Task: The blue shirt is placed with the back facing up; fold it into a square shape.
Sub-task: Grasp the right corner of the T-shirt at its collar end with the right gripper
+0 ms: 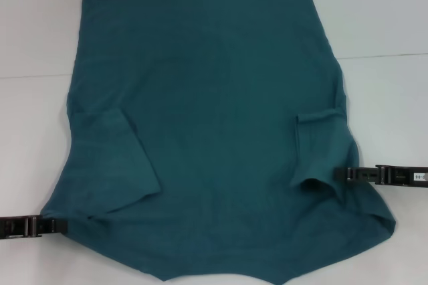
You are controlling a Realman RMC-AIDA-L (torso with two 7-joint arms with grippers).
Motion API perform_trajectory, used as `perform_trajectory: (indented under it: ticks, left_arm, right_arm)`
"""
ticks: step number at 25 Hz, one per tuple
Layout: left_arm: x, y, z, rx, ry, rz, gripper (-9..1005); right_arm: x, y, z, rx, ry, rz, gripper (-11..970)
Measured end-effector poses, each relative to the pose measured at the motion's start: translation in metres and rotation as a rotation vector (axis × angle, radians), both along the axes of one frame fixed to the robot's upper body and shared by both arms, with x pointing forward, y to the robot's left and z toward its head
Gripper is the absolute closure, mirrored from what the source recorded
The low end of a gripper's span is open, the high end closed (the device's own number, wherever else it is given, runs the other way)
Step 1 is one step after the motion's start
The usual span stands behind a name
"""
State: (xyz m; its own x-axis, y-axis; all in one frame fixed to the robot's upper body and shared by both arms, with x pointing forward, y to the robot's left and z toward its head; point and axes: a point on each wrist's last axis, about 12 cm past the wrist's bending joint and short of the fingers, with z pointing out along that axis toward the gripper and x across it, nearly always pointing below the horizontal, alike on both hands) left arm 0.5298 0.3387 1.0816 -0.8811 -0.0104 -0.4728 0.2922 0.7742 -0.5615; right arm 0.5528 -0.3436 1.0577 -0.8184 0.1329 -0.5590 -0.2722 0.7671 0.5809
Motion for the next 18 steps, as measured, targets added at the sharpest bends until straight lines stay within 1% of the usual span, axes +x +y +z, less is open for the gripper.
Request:
perform_trajectory:
  ticks: [7, 14, 18]
  left_arm:
    - [0.0, 0.0, 0.0, 0.001, -0.001, 0.0, 994]
    - [0.001, 0.001, -0.001, 0.006, -0.004, 0.005, 994]
    - [0.001, 0.0, -0.001, 0.007, -0.005, 0.003, 994]
  right_arm:
    - [-0.002, 0.008, 0.004, 0.041, -0.011, 0.057, 81]
    - [0.003, 0.023, 0.009, 0.07, -0.027, 0.108, 82]
    - [0.005, 0.025, 0.01, 0.069, -0.035, 0.115, 83]
